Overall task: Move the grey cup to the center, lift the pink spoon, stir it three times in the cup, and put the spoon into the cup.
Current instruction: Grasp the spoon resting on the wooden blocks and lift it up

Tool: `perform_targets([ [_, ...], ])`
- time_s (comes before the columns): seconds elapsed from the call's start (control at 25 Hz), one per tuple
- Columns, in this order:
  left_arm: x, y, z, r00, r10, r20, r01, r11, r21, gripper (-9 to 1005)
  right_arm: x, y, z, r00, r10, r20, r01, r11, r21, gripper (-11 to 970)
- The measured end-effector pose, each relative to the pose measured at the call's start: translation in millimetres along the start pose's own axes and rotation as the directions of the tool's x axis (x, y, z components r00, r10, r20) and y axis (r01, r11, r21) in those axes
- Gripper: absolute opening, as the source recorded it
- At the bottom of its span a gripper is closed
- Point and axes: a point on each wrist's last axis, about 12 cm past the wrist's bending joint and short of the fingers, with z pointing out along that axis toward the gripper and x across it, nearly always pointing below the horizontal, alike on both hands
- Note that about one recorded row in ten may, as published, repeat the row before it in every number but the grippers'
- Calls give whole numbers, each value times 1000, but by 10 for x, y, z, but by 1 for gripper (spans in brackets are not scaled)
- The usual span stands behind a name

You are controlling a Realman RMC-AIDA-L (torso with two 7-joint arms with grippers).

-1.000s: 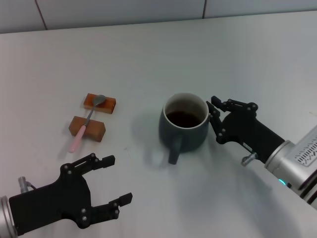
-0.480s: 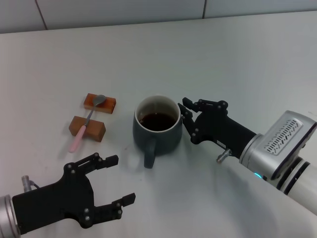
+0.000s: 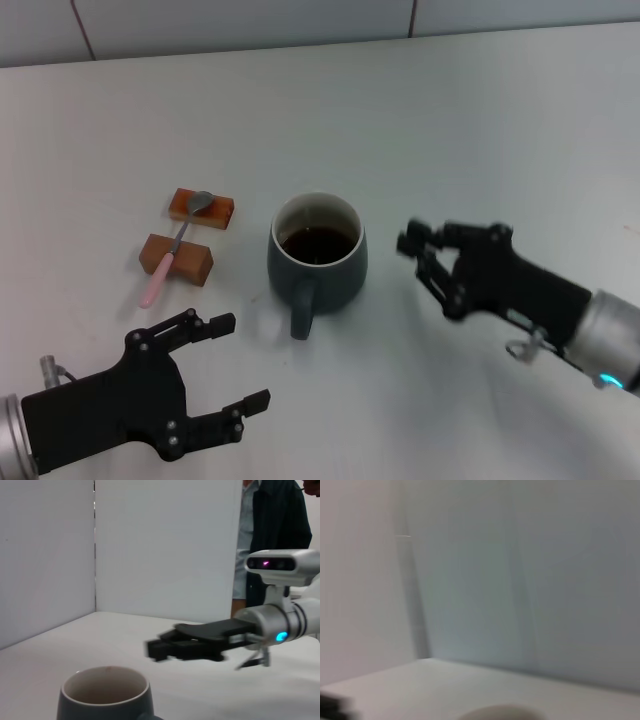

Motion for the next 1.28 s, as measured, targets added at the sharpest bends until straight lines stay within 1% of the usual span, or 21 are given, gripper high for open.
perform_targets([
  [0.04,1,-1,-1,1000,-1,0,1,1000,0,766,0,16,-66,1000,22,-13,-23,999,-46,161],
  [0.08,4,-2,-4,1000,-2,0,2,1000,-1,765,0,65,-227,999,33,-40,-38,990,-137,162],
  [0.12,4,-2,-4,1000,-2,0,2,1000,-1,764,0,65,-227,999,33,-40,-38,990,-137,162],
  [0.16,5,-1,-6,1000,-3,0,3,1000,-3,763,-12,112,-390,999,15,-45,-24,979,-201,162],
  [0.2,5,-1,-6,1000,-3,0,3,1000,-3,763,-24,133,-480,999,9,-36,-17,977,-214,182],
  [0.44,-2,18,-21,999,-36,32,37,999,-38,758,-67,127,-759,999,48,-15,-50,983,-174,305],
  [0.48,-9,31,-55,991,-95,93,103,992,-77,757,-68,120,-790,998,55,-21,-58,984,-167,325],
  [0.52,-9,31,-55,991,-95,93,103,992,-77,756,-68,120,-790,998,55,-21,-58,984,-167,347],
  [0.56,-18,23,-129,960,-190,208,215,971,-108,755,-67,119,-797,998,55,-23,-58,985,-165,369],
  [0.6,-18,23,-129,960,-190,208,215,971,-108,755,-65,116,-795,998,54,-26,-58,985,-163,391],
  [0.64,1,4,-209,914,-265,308,314,941,-122,754,-67,112,-790,998,53,-27,-57,985,-164,413],
  [0.68,56,-3,-296,834,-357,421,446,885,-134,753,-70,109,-782,998,53,-27,-57,984,-167,435],
  [0.72,179,-25,-361,721,-458,520,597,791,-131,752,-73,108,-769,998,53,-28,-57,983,-173,457],
  [0.76,179,-25,-361,721,-458,520,597,791,-131,751,-73,108,-769,998,53,-28,-57,983,-173,479],
  [0.8,259,-52,-377,661,-505,555,666,736,-123,751,-74,106,-767,998,53,-29,-58,983,-174,501],
  [0.84,259,-52,-377,661,-505,555,666,736,-123,750,-74,106,-767,998,53,-29,-58,983,-174,523],
  [0.88,363,-114,-374,596,-555,581,734,669,-114,749,-76,101,-768,998,52,-31,-56,983,-174,545],
  [0.92,363,-114,-374,596,-555,581,734,669,-114,748,-76,101,-768,998,52,-31,-56,983,-174,574],
  [1.08,479,-207,-383,538,-600,593,797,591,-125,745,-79,98,-764,998,50,-33,-55,982,-178,688],
  [1.16,492,-216,-382,528,-606,595,806,579,-126,744,-81,97,-759,998,48,-34,-54,982,-182,745],
  [1.28,522,-233,-377,508,-620,597,824,553,-128,741,-82,95,-755,998,47,-37,-53,981,-186,755],
])
